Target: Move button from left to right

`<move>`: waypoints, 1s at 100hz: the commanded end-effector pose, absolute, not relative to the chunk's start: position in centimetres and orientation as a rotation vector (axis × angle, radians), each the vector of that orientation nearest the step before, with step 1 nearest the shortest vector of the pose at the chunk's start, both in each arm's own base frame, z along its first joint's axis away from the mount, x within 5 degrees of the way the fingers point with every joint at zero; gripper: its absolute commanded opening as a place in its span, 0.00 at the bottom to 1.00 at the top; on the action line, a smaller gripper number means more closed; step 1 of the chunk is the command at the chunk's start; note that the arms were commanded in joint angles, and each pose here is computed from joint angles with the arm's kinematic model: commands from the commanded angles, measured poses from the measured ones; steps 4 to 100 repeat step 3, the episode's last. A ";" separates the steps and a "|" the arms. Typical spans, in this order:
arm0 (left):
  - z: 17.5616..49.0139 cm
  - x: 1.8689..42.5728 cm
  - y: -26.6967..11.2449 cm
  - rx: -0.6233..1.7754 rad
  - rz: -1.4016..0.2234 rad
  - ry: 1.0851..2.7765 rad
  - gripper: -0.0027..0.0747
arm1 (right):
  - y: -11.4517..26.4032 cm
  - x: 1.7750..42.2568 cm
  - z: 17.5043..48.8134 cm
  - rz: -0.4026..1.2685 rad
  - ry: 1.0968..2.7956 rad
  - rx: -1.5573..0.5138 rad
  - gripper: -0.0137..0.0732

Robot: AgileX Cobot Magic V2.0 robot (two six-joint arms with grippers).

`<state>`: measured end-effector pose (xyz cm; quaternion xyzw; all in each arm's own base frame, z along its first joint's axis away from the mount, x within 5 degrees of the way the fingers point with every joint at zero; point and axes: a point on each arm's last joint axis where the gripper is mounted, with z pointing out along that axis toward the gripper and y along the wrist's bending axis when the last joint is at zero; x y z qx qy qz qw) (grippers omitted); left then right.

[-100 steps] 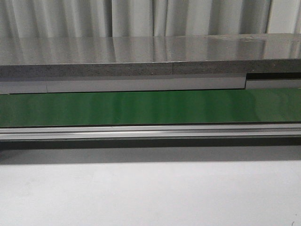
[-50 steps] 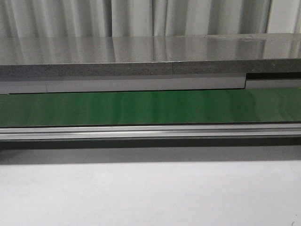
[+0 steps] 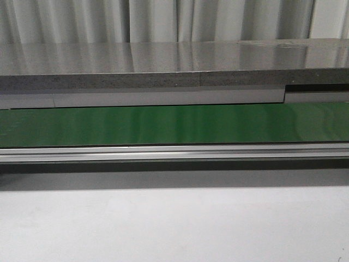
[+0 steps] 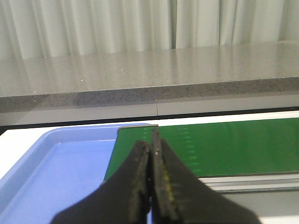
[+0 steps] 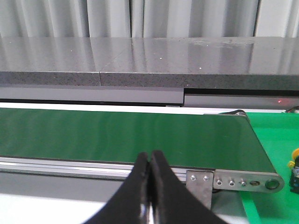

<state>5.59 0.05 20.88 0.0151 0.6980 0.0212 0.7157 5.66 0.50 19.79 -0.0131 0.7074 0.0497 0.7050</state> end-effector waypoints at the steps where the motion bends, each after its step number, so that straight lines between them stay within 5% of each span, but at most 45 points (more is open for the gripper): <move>1: 20.4 5.5 0.0 0.022 0.039 1.466 0.01 | 0.5 5.4 21.3 0.106 1.453 -0.035 0.08; 100: 20.4 5.5 0.0 0.022 0.039 1.466 0.01 | 0.5 5.4 21.3 0.106 1.453 -0.035 0.08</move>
